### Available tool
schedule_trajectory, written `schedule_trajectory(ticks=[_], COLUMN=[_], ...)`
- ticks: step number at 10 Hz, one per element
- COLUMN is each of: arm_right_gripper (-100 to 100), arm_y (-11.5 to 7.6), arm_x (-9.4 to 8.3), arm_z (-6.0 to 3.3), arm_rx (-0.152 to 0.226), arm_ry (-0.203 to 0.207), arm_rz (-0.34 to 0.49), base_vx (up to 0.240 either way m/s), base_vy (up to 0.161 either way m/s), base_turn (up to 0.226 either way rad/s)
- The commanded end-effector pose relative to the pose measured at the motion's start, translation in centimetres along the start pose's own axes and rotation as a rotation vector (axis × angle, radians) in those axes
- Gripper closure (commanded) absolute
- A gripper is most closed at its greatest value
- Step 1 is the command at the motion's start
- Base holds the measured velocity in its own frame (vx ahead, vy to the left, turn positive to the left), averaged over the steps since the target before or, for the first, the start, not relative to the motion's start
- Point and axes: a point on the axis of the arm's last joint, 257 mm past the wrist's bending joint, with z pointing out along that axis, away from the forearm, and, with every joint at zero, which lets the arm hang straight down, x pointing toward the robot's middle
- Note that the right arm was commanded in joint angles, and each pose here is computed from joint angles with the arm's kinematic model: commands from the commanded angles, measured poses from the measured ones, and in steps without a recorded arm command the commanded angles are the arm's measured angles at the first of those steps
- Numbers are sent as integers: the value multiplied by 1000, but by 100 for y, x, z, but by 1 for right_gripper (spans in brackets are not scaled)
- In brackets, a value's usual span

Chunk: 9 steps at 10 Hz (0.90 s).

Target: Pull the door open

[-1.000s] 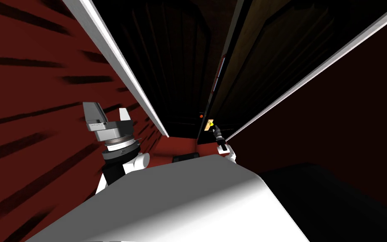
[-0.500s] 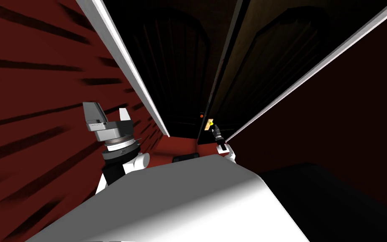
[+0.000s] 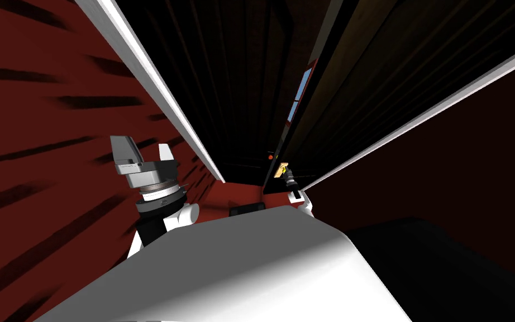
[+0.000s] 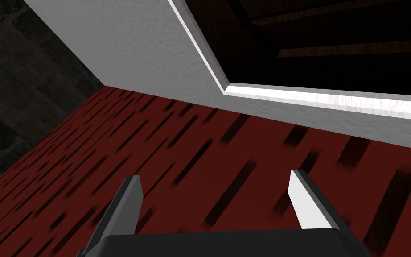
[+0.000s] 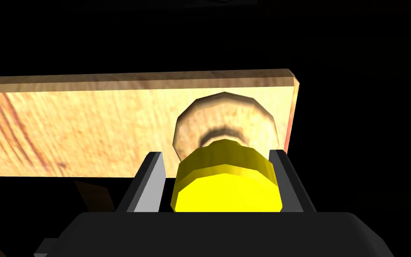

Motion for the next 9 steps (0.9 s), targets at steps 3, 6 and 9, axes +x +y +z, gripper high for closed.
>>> schedule_trajectory(ticks=[3,6,9], arm_right_gripper=[100,100,100], arm_y=[-21,-24,-10], arm_x=[-2,13,70], arm_z=[-12,-72,-157], arm_rx=[5,5,1], arm_ry=[-1,24,67], arm_rz=[1,-4,-3], base_vx=[-25,-47,-178], base_vy=[4,-30,-106], base_turn=[-3,43,150])
